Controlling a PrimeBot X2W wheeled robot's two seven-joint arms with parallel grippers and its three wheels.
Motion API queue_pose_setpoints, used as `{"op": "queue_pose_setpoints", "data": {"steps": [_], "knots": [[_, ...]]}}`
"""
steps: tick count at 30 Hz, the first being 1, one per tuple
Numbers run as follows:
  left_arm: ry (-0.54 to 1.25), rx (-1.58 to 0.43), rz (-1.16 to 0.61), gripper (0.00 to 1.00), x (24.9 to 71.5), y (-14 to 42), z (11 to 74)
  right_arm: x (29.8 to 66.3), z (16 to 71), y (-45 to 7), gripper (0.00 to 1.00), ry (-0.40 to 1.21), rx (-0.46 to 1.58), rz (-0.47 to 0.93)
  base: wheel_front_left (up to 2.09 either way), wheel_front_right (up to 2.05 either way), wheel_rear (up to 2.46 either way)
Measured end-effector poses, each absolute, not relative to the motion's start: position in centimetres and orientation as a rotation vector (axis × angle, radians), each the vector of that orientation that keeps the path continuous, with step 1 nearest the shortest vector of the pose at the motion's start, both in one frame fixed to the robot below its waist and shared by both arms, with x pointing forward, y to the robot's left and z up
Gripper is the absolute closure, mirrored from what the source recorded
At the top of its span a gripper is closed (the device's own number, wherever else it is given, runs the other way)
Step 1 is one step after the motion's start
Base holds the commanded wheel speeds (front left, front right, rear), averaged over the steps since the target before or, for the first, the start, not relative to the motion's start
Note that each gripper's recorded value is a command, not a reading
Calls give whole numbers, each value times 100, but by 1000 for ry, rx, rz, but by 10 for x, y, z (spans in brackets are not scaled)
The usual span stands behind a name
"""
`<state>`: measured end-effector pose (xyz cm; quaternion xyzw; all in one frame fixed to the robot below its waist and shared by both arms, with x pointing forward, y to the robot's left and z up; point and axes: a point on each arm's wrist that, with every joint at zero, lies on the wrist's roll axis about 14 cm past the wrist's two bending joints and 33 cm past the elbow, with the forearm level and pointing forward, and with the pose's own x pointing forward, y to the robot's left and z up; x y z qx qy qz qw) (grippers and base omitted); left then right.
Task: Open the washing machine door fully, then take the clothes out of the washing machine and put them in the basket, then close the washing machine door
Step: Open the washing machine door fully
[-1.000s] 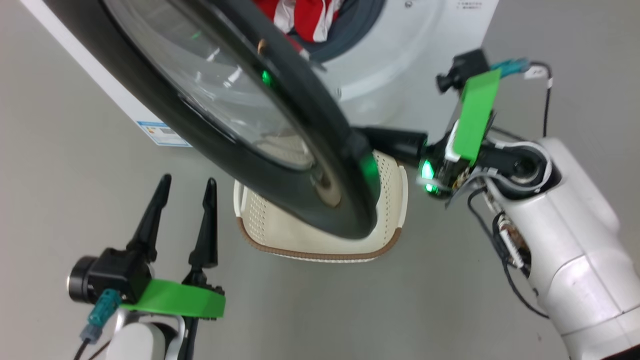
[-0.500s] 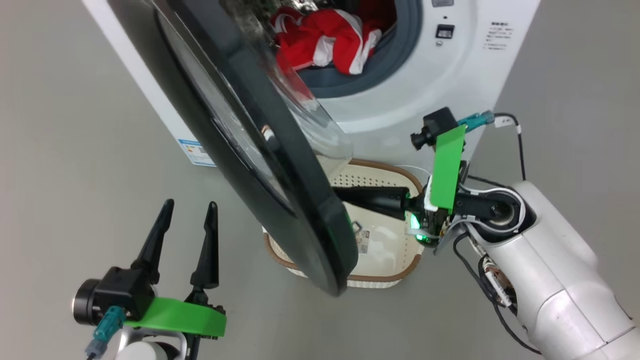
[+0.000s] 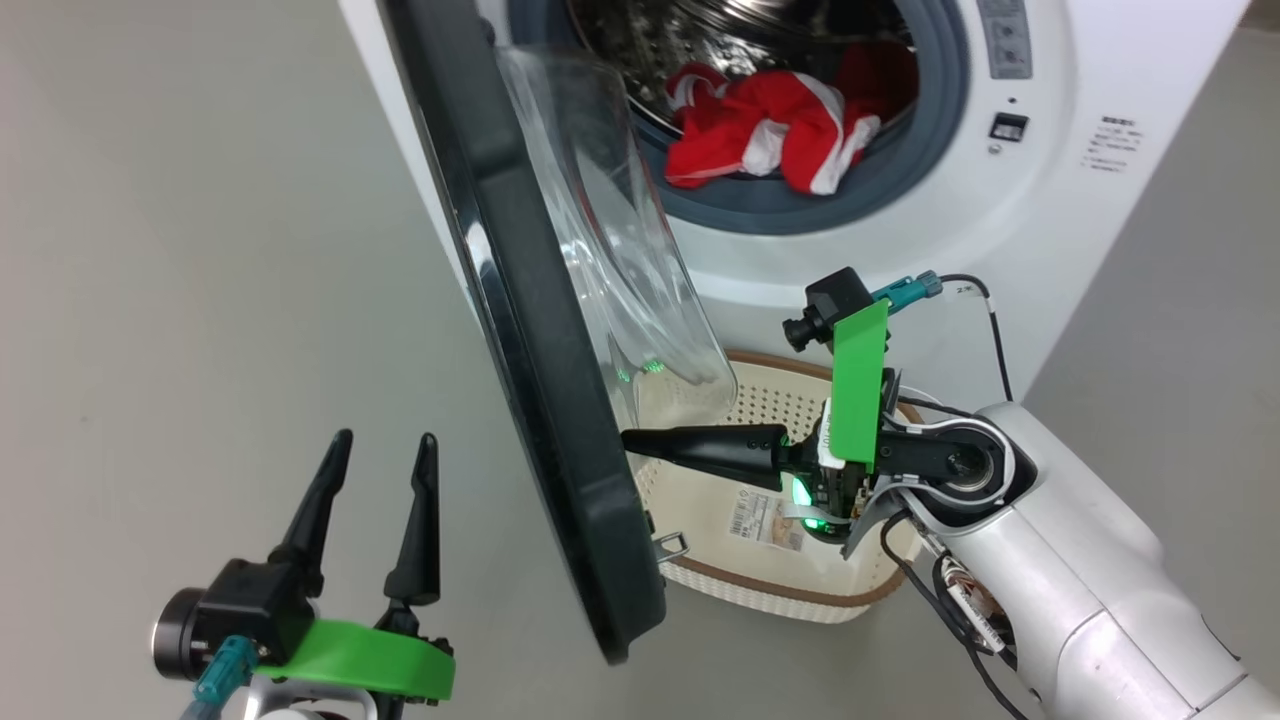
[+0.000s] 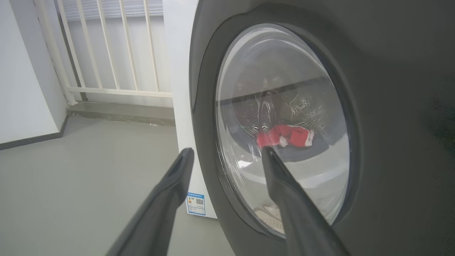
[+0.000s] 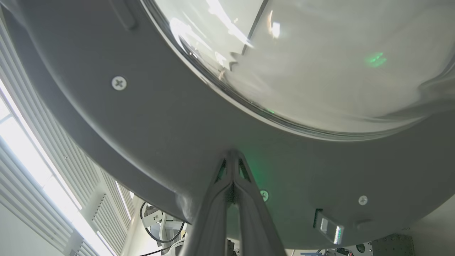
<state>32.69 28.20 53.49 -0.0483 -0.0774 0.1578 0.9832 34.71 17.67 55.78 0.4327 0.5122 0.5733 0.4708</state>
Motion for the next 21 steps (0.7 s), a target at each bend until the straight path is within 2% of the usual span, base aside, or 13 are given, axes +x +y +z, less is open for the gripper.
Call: {"op": "queue_pose_setpoints", "data": {"steps": [14, 21], "knots": [[-175, -103, 422, 0, 281, 307, 536, 305, 573, 206, 100, 1304, 993, 1509, 0, 0, 0], [-186, -109, 427, 0, 279, 308, 539, 302, 572, 209, 100, 1302, 981, 1501, 0, 0, 0]]}}
